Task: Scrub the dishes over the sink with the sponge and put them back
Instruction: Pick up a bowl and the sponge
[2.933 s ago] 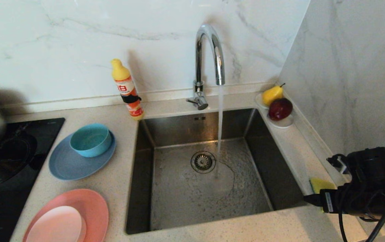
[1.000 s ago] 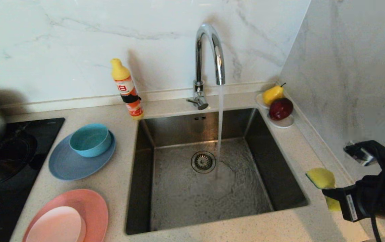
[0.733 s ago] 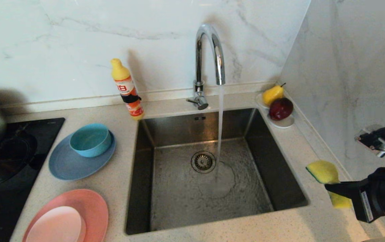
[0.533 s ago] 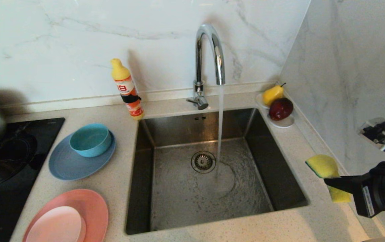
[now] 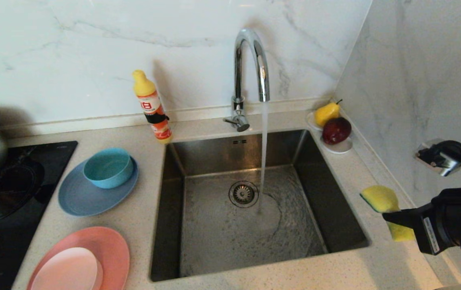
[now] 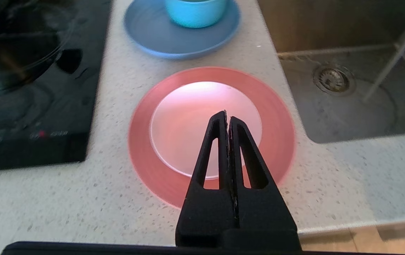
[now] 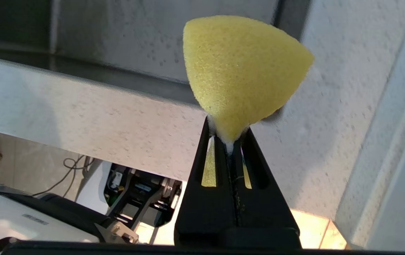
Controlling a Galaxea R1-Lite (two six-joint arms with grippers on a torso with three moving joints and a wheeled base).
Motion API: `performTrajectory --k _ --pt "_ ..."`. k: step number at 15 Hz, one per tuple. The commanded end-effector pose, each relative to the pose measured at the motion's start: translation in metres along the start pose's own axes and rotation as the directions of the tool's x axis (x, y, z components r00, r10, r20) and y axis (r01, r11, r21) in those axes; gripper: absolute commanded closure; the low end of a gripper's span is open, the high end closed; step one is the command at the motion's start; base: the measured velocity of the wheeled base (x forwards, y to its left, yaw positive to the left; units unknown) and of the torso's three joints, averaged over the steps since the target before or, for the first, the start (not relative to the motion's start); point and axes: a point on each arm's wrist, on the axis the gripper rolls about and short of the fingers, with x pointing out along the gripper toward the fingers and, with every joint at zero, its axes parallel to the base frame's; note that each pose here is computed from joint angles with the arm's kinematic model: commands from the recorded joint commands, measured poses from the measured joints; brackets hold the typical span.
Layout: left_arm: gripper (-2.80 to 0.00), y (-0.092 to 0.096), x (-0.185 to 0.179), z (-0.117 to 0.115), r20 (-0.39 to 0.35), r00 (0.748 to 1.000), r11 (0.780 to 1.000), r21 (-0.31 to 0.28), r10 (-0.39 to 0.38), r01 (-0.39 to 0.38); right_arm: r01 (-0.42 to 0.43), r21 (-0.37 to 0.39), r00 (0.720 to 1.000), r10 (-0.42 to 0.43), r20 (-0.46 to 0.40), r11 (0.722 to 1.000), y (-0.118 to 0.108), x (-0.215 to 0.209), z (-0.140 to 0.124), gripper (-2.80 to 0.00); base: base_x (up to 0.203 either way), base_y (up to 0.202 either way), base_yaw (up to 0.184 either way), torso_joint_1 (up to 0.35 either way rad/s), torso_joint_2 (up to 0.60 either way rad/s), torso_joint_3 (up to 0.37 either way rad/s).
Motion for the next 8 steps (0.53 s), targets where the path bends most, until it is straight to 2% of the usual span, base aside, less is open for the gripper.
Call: performTrajectory --k 1,2,3,4,6,7,8 --pt "0.0 0.0 0.001 -0.005 -0.016 1.0 1.0 -0.003 0.005 -0.005 -0.01 -0.01 1.0 0.01 -0.007 1.0 0.003 -0.004 0.003 0.0 0.0 0.0 0.0 0.0 0.0 0.0" --pt "0.0 0.0 0.0 -0.001 -0.003 1.0 1.0 0.0 0.008 -0.008 -0.004 -0.009 1.0 0.004 -0.016 1.0 0.003 -0.004 0.005 0.0 0.0 0.0 0.0 0.0 0.0 0.0" --pt "0.0 0.001 -0.003 0.012 0.038 0.999 1.0 0.0 0.02 -0.02 0.003 -0.003 1.0 -0.003 -0.013 1.0 0.002 -0.007 0.009 0.0 0.0 0.0 0.0 0.0 0.0 0.0" --pt "0.0 0.002 -0.009 0.029 0.084 0.996 0.999 -0.004 0.036 -0.036 0.007 -0.001 1.0 -0.007 -0.017 1.0 0.001 -0.009 0.01 0.0 0.0 0.0 0.0 0.0 0.0 0.0" --pt "0.0 0.004 -0.019 0.073 0.125 0.989 0.997 -0.013 0.08 -0.079 0.012 0.001 1.0 -0.012 -0.027 1.0 0.001 -0.009 0.012 0.0 0.0 0.0 0.0 0.0 0.0 0.0" --pt "0.0 0.005 -0.024 0.094 0.125 0.985 0.993 -0.013 0.118 -0.118 0.022 0.001 0.999 -0.022 -0.032 1.0 0.001 -0.009 0.011 0.0 0.0 0.0 0.0 0.0 0.0 0.0" --pt "0.0 0.007 -0.023 0.112 0.085 0.982 0.986 -0.006 0.167 -0.167 0.026 0.0 0.999 -0.026 -0.034 1.0 0.001 -0.008 0.011 0.0 0.0 0.0 0.0 0.0 0.0 0.0"
